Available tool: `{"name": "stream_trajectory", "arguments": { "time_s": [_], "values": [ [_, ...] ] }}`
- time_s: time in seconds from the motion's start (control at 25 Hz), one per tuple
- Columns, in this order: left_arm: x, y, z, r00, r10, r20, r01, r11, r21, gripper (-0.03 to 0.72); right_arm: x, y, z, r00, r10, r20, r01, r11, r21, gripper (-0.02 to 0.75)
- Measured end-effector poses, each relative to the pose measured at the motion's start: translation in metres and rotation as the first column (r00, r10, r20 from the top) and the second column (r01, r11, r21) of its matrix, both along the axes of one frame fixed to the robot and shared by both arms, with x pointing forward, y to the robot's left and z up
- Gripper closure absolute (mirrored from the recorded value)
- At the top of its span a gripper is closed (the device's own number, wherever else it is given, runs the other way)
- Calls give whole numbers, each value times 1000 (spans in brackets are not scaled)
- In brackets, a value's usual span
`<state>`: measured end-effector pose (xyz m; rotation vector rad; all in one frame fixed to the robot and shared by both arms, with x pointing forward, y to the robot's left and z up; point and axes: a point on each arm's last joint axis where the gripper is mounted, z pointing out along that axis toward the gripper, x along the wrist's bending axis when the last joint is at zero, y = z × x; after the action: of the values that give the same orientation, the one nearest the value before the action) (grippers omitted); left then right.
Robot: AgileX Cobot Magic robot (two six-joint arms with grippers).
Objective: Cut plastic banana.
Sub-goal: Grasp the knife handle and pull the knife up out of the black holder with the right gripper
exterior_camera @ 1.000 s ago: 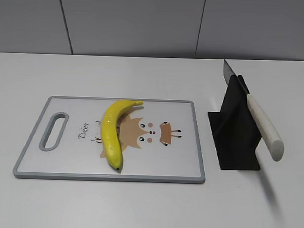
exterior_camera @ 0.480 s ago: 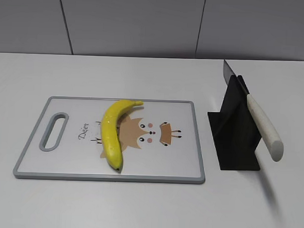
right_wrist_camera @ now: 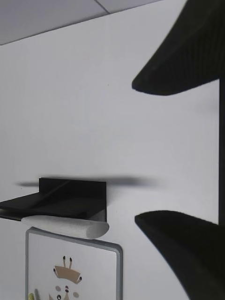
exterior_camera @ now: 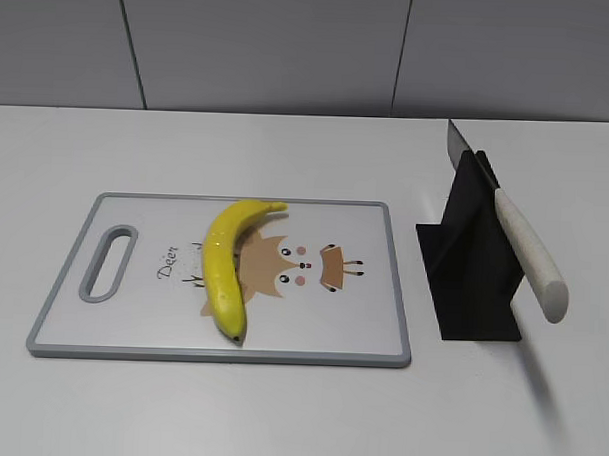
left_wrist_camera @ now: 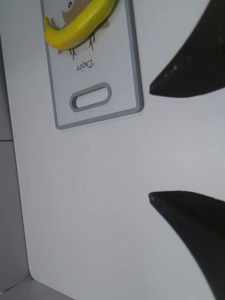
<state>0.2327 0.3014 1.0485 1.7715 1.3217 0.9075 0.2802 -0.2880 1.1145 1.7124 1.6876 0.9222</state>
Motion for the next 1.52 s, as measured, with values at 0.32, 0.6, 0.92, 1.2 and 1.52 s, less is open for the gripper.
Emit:
{"name": "stream_trajectory", "arguments": {
  "time_s": [0.32, 0.6, 0.92, 1.2, 1.52],
  "values": [
    [0, 0, 0, 1000, 0, 0, 0, 1000, 0, 72, 43, -2, 30, 993, 26, -112, -22, 999, 40, 144],
    [0, 0, 0, 1000, 0, 0, 0, 1000, 0, 85, 88, 8, 29, 949, 162, -271, -135, 984, 115, 144],
    [0, 0, 0, 1000, 0, 0, 0, 1000, 0, 96, 147, 36, 21, 861, 306, -406, -284, 952, 114, 144],
    [0, 0, 0, 1000, 0, 0, 0, 1000, 0, 96, 185, 71, -4, 775, 331, -539, -355, 933, 63, 181],
    [0, 0, 0, 1000, 0, 0, 0, 1000, 0, 96, 212, 105, -55, 696, 209, -687, -313, 949, -29, 193]
  ]
}}
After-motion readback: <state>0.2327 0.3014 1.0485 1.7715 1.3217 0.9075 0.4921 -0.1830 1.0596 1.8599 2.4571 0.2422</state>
